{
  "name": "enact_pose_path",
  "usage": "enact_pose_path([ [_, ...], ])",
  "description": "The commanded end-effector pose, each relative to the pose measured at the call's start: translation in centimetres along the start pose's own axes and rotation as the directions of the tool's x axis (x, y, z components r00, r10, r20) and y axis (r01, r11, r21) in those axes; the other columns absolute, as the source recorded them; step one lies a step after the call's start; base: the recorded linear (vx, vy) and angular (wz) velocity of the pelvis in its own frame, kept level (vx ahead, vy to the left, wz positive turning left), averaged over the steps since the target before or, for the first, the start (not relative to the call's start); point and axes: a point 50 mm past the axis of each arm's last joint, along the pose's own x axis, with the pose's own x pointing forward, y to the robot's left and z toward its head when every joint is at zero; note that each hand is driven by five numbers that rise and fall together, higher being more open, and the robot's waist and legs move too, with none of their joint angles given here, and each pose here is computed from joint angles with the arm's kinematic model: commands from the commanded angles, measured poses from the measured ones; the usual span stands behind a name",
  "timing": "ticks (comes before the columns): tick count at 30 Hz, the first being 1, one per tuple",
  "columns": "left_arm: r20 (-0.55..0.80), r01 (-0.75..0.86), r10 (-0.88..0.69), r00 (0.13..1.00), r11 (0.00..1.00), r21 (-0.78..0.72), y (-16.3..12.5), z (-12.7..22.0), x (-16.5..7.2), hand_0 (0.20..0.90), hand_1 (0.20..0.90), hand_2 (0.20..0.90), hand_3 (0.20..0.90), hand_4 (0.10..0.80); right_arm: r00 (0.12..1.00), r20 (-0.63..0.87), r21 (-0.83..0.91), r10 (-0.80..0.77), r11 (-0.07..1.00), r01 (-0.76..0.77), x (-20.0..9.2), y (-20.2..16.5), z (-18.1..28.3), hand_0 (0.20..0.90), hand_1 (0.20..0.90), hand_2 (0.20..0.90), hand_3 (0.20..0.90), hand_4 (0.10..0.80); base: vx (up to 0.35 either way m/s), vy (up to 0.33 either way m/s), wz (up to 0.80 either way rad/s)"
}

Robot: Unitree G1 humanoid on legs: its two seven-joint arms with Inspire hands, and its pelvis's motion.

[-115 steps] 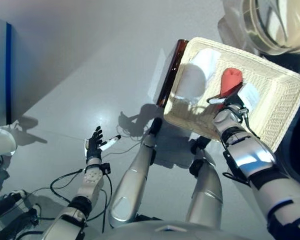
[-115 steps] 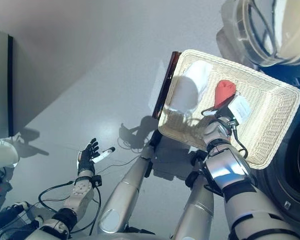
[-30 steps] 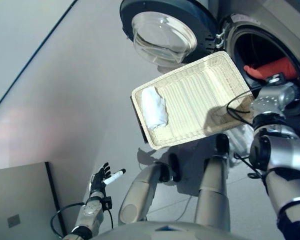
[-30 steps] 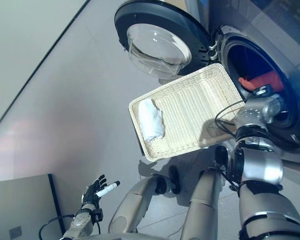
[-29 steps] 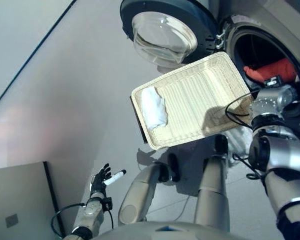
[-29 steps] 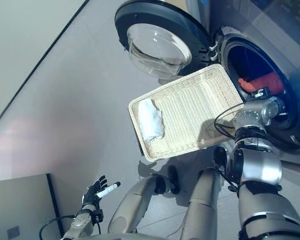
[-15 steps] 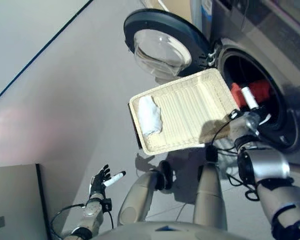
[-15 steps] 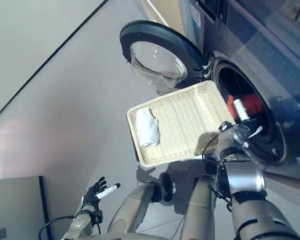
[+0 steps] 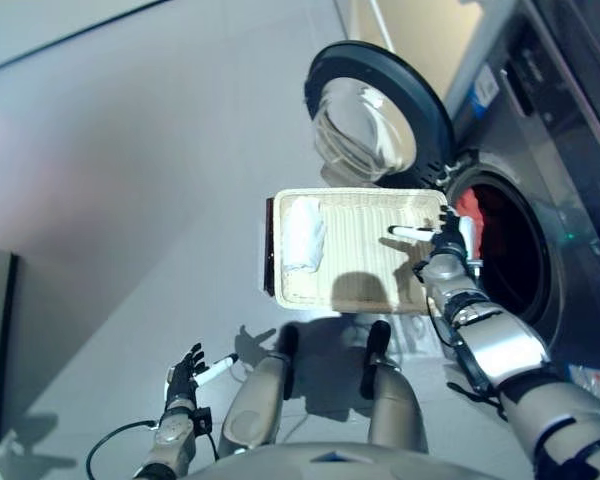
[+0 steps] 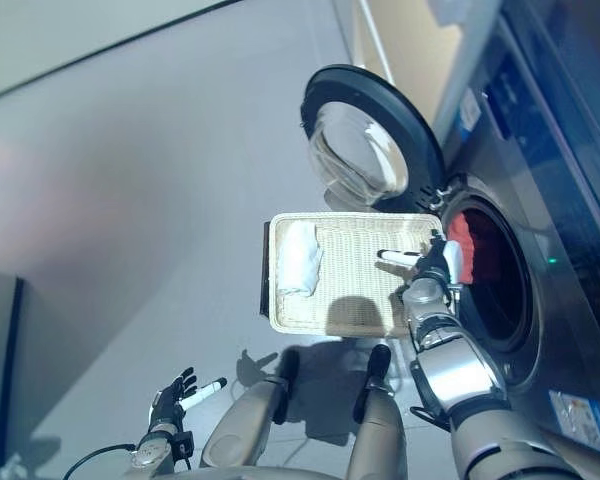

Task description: Pick up the clothes and place them into the washing machine

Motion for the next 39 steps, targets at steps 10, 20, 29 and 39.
enact_pose_path([
  [10, 0.127, -0.185, 0.171, 0.977, 0.977, 0.106, 6.2, 3.7, 1.2, 0.900, 0.900, 0.900, 0.900, 0.800, 0.997, -0.028, 0.107, -0.070, 0.992, 0.073, 0.0, -0.2, 0.6, 0.900, 0.900, 0.900, 0.900, 0.800, 0.022, 0.001, 0.23],
  [20, 0.186, -0.174, 0.156, 0.970, 0.981, 0.082, 5.5, 5.0, 1.3, 0.900, 0.900, 0.900, 0.900, 0.800, 0.998, -0.018, 0.075, -0.057, 0.995, 0.058, -0.4, 1.0, 0.7, 0.900, 0.900, 0.900, 0.900, 0.800, 0.000, -0.003, 0.05],
  [29, 0.281, -0.157, 0.150, 0.948, 0.988, 0.004, 4.8, 7.2, 1.3, 0.900, 0.900, 0.900, 0.900, 0.800, 0.991, -0.003, 0.111, -0.136, 0.985, 0.135, 0.1, -0.2, 2.3, 0.900, 0.900, 0.900, 0.900, 0.800, 0.004, -0.007, 0.22],
  [39, 0.446, -0.136, 0.179, 0.877, 0.983, -0.127, 4.1, 12.1, 1.1, 0.900, 0.900, 0.900, 0.900, 0.800, 0.989, -0.017, 0.144, -0.149, 0.978, 0.149, 0.1, -0.2, 2.4, 0.900, 0.900, 0.900, 0.900, 0.800, 0.056, -0.011, 0.21],
])
